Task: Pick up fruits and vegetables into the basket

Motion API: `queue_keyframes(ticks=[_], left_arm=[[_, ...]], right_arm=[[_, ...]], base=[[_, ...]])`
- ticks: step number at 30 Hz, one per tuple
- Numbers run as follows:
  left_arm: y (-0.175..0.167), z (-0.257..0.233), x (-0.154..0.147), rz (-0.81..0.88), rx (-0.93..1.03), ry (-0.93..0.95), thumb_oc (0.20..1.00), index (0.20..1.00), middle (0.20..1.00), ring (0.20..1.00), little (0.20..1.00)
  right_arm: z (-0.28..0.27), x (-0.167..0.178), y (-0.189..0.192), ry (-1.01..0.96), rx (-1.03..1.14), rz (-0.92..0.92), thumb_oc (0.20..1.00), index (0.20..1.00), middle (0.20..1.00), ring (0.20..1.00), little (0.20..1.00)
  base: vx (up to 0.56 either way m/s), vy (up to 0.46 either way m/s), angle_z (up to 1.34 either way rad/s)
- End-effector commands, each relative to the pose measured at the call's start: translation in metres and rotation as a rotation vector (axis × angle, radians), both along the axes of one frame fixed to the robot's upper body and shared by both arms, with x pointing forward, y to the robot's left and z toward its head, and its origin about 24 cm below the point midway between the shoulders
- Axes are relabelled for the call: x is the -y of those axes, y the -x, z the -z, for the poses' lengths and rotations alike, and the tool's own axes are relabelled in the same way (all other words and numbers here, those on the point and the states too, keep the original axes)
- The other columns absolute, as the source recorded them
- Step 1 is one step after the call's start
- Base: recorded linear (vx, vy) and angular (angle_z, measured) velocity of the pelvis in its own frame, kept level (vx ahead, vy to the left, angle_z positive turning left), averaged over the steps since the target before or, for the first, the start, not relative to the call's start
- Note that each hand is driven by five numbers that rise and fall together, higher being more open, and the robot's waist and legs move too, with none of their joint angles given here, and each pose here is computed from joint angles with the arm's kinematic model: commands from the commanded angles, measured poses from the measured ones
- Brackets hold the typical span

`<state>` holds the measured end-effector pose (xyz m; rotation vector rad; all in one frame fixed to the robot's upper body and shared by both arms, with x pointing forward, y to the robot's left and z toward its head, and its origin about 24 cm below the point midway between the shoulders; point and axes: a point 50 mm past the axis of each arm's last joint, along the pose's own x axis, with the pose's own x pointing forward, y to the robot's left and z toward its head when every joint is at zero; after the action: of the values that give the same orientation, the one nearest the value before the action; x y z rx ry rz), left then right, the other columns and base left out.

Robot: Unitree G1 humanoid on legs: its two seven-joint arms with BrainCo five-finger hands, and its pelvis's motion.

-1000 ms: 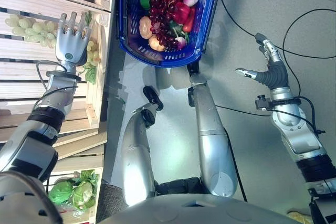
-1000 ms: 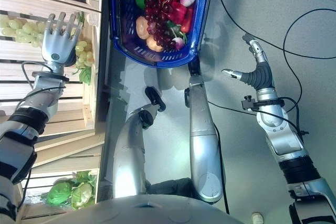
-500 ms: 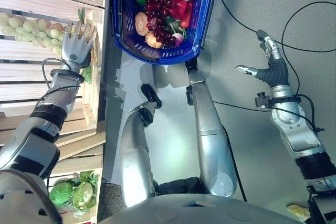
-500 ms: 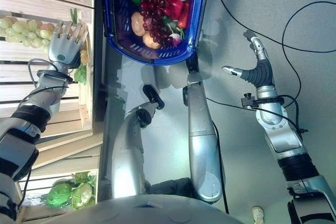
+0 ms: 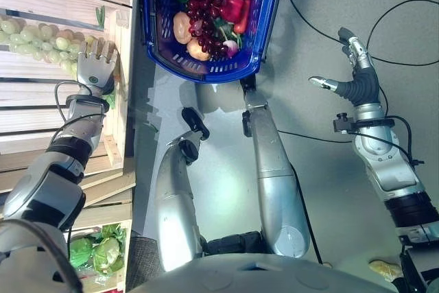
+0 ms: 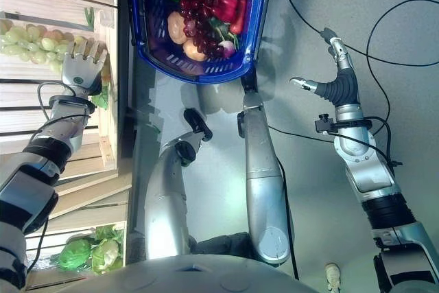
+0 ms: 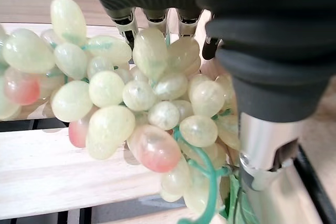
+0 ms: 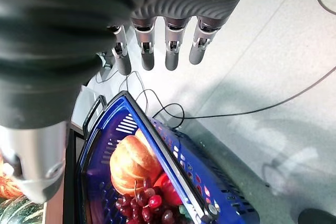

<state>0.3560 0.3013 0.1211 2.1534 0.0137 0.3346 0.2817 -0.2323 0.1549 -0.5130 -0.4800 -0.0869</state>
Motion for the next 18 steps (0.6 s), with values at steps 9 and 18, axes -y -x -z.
queue_keyframes(ticks=[9,18], left_arm=[[0.03,0.008,-0.048,-0.317,0.074,-0.153,1.0,1.0,1.0,1.0,1.0],[0.029,0.004,-0.046,-0.382,0.099,-0.202,1.0,1.0,1.0,1.0,1.0]], right_arm=[[-0.001,-0.008,0.0,-0.058,0.047,-0.016,1.0,1.0,1.0,1.0,1.0],[0.001,-0.011,-0.003,-0.087,0.063,-0.004,1.0,1.0,1.0,1.0,1.0]], base=[[0.0,0.0,0.0],[0.0,-0.012,0.02]])
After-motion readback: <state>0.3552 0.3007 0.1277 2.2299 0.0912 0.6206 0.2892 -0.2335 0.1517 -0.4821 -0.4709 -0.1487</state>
